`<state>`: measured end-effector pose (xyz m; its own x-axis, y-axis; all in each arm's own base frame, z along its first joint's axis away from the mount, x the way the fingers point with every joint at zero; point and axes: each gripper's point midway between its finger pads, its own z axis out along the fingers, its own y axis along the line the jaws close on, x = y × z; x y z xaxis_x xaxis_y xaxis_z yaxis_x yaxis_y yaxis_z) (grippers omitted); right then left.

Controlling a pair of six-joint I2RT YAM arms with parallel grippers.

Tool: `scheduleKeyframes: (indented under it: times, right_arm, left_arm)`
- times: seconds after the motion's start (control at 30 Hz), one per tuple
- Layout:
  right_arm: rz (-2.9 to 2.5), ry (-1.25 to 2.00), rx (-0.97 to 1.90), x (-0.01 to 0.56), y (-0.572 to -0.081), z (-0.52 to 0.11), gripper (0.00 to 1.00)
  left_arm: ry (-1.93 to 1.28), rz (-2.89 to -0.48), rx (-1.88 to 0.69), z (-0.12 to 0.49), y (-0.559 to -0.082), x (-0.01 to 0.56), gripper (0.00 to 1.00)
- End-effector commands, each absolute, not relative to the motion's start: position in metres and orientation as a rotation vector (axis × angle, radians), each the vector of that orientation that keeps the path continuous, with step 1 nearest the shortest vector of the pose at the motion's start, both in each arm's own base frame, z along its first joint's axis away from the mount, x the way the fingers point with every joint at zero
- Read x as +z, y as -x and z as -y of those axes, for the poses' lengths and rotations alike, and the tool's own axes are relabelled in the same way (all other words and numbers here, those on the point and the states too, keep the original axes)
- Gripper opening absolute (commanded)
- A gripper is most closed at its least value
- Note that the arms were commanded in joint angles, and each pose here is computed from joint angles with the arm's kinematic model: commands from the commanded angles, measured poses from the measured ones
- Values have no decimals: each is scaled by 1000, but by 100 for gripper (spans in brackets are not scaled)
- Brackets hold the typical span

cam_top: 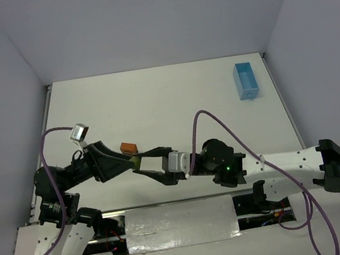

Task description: Build the wood block tower

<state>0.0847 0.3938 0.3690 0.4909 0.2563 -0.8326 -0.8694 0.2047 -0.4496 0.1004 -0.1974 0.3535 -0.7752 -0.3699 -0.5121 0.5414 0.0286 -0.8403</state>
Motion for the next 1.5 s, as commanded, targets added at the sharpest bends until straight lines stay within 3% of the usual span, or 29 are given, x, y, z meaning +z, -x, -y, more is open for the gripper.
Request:
scheduleKeyframes:
  times: [0.0,0.17,0.3,0.47,0.53,0.7,0.77,1.0,1.13,1.27,1.47]
  right_arm:
    - [-595,1023,854,401,-85,-396,25]
    - [-604,1042,817,391,-91,-407,25]
    - [-620,1051,812,379,-92,-408,26]
    - [-652,1092,801,361,-94,-409,31]
    - [-660,1095,800,358,-93,-407,37]
    - [-724,1032,793,363,-103,-401,72]
    - [-801,1005,821,361,-108,-401,99]
    - [-1165,885,936,358,-124,-407,100]
    - [-1443,563,1006,359,-144,-393,100]
    - [-1541,362,915,349,-151,-378,100]
    - [-1567,341,742,329,-141,-403,100]
  left_arm:
    - [-283,-1558,-1862,195,-80,380,69]
    - [-303,-1550,-1859,195,-77,384,52]
    - [-291,-1567,-1850,196,-81,379,20]
    - [-263,-1587,-1768,196,-95,372,0]
    - [-227,-1633,-1725,195,-101,365,0]
    - [-215,-1635,-1550,187,-113,365,0]
    - [-223,-1634,-1491,184,-114,366,0]
    - [-154,-1679,-1326,173,-134,352,0]
    - [-141,-1704,-1239,167,-144,342,0]
    - [-70,-1668,-1239,163,-148,343,0]
    - [211,-1632,-1311,151,-158,349,0]
